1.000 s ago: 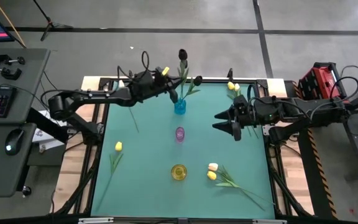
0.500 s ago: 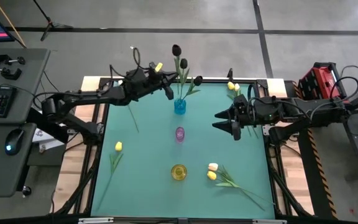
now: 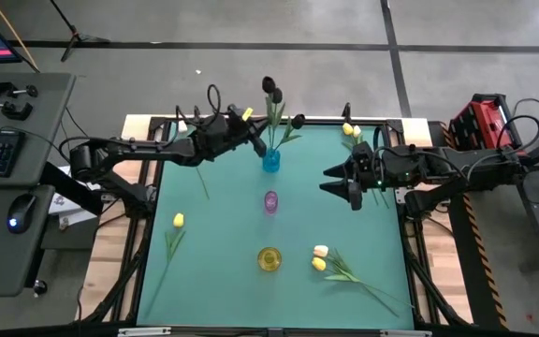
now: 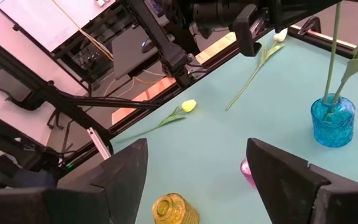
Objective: Sort flowers into vase by color
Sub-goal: Put the black tulip into the blue vase
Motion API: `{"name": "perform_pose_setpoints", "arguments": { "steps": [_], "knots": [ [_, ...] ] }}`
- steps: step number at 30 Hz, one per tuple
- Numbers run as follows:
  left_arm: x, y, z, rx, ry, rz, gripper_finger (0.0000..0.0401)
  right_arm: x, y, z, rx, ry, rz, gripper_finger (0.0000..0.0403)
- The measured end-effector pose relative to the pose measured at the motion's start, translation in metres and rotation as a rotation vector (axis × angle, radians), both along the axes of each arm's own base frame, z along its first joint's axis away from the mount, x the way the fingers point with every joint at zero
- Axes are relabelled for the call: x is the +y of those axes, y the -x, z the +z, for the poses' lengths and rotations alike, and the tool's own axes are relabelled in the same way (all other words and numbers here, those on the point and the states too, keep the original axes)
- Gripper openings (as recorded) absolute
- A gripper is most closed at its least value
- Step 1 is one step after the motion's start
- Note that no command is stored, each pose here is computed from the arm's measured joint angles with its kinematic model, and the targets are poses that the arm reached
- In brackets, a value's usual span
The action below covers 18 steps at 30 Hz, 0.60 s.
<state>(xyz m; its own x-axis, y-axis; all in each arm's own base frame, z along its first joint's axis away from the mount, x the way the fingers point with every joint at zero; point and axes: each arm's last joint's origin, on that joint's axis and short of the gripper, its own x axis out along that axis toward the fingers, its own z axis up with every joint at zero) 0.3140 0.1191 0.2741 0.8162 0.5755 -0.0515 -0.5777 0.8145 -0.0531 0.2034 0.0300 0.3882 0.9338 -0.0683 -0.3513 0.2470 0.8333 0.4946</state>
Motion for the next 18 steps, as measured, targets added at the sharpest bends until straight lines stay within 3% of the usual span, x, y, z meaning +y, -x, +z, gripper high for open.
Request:
{"name": "perform_pose_setpoints", "arguments": {
  "steps": [18],
  "knots": [
    [0.0005,0.0002,0.0033,-0.036,-0.025,0.021,0.0000,0.0000,0.0000,0.0001,-0.001,-0.006,-0.003,0.0261]
  ]
}}
